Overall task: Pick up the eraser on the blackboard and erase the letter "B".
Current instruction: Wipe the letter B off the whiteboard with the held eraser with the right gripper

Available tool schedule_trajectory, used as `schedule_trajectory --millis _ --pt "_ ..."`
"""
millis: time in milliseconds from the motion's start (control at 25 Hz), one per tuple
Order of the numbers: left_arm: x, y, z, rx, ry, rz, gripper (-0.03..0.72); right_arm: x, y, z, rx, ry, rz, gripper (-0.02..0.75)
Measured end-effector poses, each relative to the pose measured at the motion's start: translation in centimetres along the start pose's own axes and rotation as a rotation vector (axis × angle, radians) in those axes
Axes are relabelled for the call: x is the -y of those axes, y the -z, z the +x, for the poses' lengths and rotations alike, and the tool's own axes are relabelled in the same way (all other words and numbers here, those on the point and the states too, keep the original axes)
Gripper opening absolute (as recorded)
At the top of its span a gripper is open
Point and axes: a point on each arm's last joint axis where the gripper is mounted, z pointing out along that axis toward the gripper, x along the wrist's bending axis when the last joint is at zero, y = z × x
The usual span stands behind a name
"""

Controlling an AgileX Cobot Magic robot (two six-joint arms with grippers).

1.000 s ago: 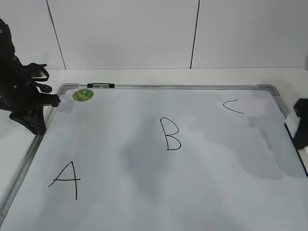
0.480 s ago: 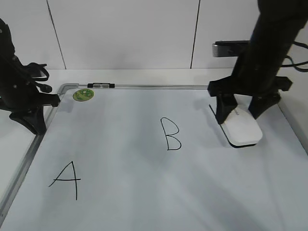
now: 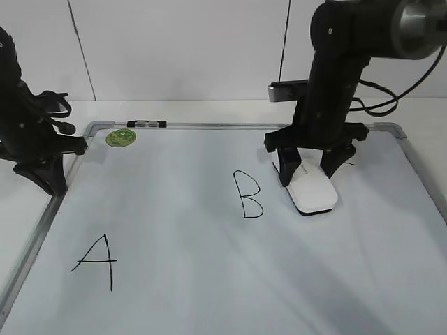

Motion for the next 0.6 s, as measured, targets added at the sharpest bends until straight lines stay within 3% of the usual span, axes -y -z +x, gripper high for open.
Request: schedule_trajectory --millis 600 --pt "0.1 0.0 -0.05 0.006 0.003 0.01 0.019 -0.44 -1.13 0.95 0.01 0.021 0.029 0.534"
